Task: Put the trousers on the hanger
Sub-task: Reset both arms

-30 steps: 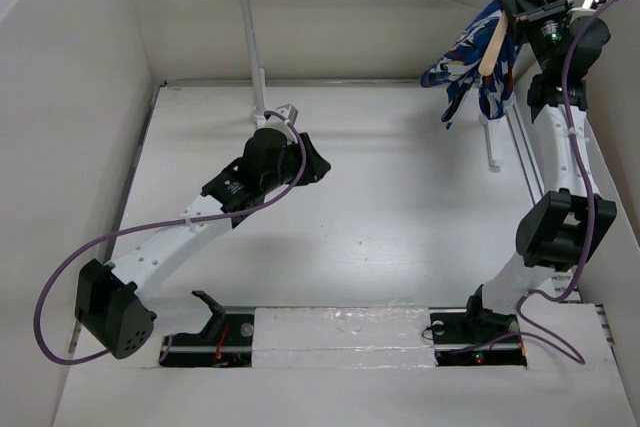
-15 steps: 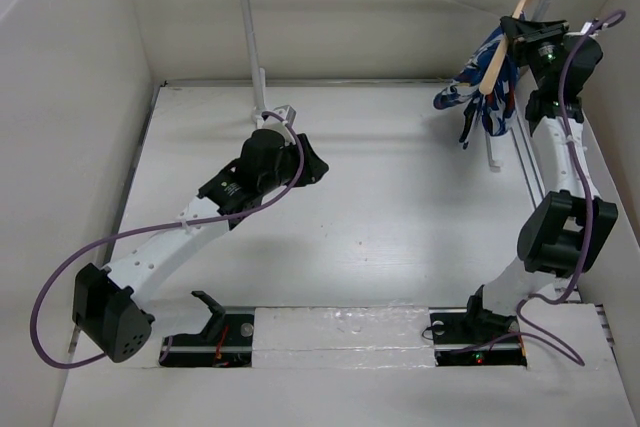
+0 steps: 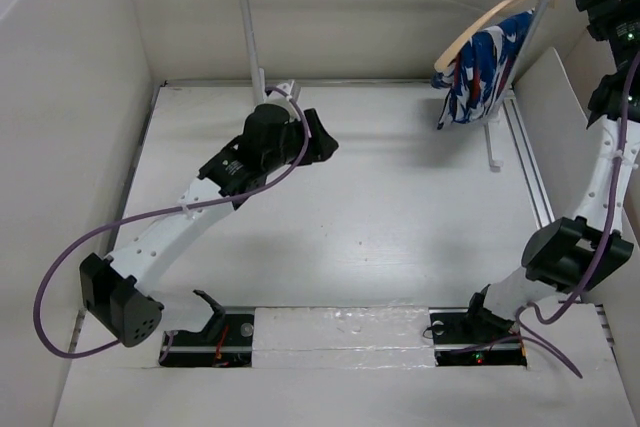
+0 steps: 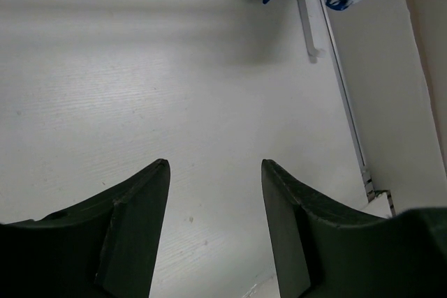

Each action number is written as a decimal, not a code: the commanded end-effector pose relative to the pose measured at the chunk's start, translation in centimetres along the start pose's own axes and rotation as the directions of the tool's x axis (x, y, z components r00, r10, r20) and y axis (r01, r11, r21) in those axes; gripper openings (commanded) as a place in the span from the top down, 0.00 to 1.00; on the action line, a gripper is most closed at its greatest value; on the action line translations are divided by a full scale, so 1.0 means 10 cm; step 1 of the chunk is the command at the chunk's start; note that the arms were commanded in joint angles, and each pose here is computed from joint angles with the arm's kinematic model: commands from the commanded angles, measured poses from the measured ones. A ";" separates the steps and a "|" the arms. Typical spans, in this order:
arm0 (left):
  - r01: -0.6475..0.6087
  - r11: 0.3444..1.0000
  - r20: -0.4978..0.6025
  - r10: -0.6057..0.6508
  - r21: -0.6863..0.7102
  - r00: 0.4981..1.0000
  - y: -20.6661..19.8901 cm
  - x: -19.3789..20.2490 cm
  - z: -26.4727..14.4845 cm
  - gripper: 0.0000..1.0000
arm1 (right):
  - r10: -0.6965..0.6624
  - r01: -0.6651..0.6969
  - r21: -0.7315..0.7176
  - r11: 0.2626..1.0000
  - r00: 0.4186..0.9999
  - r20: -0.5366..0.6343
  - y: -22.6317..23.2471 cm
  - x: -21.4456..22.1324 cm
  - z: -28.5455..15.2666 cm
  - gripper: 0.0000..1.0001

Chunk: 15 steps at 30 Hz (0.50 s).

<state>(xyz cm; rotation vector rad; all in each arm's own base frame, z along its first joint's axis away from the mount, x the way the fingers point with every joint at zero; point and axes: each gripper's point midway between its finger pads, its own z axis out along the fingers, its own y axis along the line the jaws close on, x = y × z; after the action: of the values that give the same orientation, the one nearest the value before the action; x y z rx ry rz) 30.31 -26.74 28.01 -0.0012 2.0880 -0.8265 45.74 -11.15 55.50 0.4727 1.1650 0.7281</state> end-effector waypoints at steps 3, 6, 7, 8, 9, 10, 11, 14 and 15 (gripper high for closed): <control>-0.006 1.000 0.127 0.004 0.013 0.992 -0.32 -0.65 -0.17 0.47 | -0.271 0.193 -0.324 0.926 0.939 -0.214 0.71 0.50 -0.28 0.00; -0.015 1.000 0.197 0.014 0.003 0.980 -0.37 -0.91 -0.28 0.44 | -0.343 0.175 -0.513 0.841 0.904 -0.254 1.17 1.06 -0.59 0.00; -0.017 1.000 0.229 0.013 0.013 0.973 -0.41 -1.00 -0.38 0.44 | -0.360 0.164 -0.532 0.831 0.887 -0.289 1.09 1.35 -0.68 0.00; -0.013 1.000 0.243 0.010 0.011 0.970 -0.41 -1.03 -0.43 0.41 | -0.390 0.172 -0.578 0.797 0.878 -0.277 1.29 1.45 -0.88 0.00; -0.007 1.000 0.249 0.008 -0.006 0.968 -0.36 -1.01 -0.44 0.39 | -0.395 0.128 -0.619 0.775 0.863 -0.316 1.44 1.74 -1.03 0.00; -0.007 1.000 0.262 0.008 -0.004 0.965 -0.35 -1.01 -0.53 0.38 | -0.436 0.151 -0.642 0.752 0.843 -0.313 1.44 1.91 -1.13 0.00; -0.002 1.000 0.260 0.004 -0.008 0.966 -0.31 -0.97 -0.55 0.38 | -0.432 0.113 -0.620 0.777 0.812 -0.393 1.33 2.21 -1.37 0.00; 0.018 0.999 0.221 -0.008 -0.043 0.975 -0.09 -0.69 -0.55 0.37 | -0.498 0.109 -0.598 0.794 0.681 -0.537 1.03 2.95 -1.94 0.00; 0.025 0.997 0.174 -0.012 -0.071 0.985 0.05 -0.48 -0.47 0.37 | -0.506 0.150 -0.556 0.817 0.650 -0.568 0.86 3.07 -2.04 0.00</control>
<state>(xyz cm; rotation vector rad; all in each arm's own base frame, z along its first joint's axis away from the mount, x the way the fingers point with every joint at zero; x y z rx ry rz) 30.82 -23.66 36.52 -0.0972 1.8875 -0.7884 32.68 16.74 40.06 -0.3985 1.5505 1.0178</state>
